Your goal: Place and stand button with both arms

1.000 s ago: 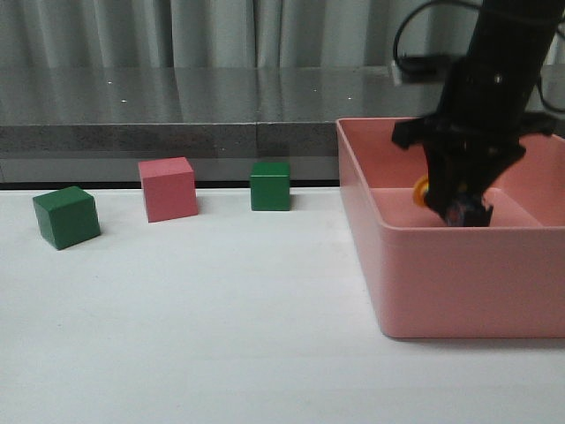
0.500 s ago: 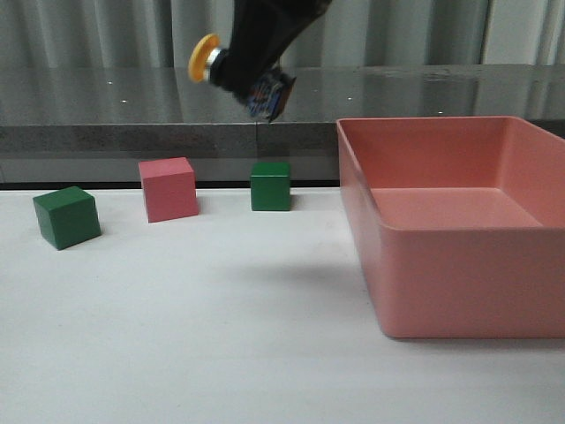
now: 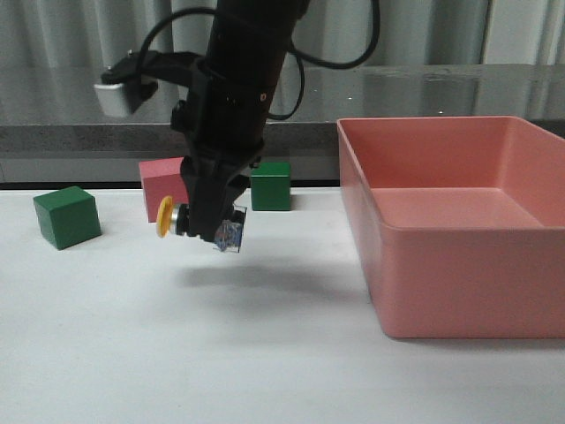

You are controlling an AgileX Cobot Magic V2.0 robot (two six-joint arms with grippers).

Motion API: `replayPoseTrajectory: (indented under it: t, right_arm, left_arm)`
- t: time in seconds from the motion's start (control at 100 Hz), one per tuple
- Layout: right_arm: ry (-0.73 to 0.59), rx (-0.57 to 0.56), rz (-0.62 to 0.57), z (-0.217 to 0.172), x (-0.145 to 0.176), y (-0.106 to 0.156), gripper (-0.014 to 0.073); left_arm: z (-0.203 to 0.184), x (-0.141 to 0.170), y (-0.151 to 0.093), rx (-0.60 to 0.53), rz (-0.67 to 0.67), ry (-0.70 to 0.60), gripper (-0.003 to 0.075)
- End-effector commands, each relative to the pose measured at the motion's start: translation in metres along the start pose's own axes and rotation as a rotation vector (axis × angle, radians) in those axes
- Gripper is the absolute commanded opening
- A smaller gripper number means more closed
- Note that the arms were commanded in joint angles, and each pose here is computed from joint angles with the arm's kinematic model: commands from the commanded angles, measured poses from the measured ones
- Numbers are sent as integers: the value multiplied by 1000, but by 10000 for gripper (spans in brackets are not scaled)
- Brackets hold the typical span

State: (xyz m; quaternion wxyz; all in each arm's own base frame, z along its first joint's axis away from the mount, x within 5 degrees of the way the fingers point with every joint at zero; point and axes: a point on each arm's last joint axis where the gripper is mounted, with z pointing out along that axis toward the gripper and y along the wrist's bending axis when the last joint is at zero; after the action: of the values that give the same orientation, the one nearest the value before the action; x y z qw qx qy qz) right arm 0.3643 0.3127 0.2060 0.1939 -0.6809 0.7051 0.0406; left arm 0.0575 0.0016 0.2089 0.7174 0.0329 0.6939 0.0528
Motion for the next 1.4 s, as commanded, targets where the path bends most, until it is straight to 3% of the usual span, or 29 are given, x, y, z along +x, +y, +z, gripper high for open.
replayPoseTrajectory:
  t: [0.0, 0.13, 0.2, 0.34, 0.41, 0.46, 0.57, 0.64, 0.71, 0.84, 1.12, 1.39]
  right_arm:
    - [-73, 87, -21, -29, -12, -9, -66]
    - [-70, 77, -18, -24, -12, -8, 44]
    - [-73, 79, -17, -26, -12, -8, 179]
    - [-95, 95, -12, -32, -17, -12, 534]
    - [-108, 106, 7, -38, -20, -14, 627]
    - [-117, 112, 26, -45, -23, -16, 644]
    - [-119, 104, 78, -68, -26, -19, 604]
    - [-117, 98, 127, -86, -26, -21, 509]
    - [-113, 105, 183, -106, -21, -24, 331]
    - [-116, 129, 300, -143, -3, -33, -94]
    - [-200, 278, 611, -243, 55, -46, -76]
    - [-297, 471, 725, -328, 114, 3, -76]
  left_arm:
    - [2, 9, -2, 4, -17, -21, -20]
    - [2, 9, -2, 4, -17, -21, -20]
    - [2, 9, -2, 4, -17, -21, -20]
    - [2, 9, -2, 4, -17, -21, -20]
    - [2, 9, -2, 4, -17, -21, -20]
    - [2, 9, -2, 4, -17, -21, -20]
    - [2, 9, -2, 4, -17, -21, -20]
    - [2, 9, -2, 4, -17, -21, -20]
    - [2, 9, -2, 4, -17, -21, -20]
    - [2, 9, -2, 4, -17, -21, -20]
    - [2, 9, -2, 4, -17, -21, -20]
    - [2, 9, -2, 4, -17, -21, -20]
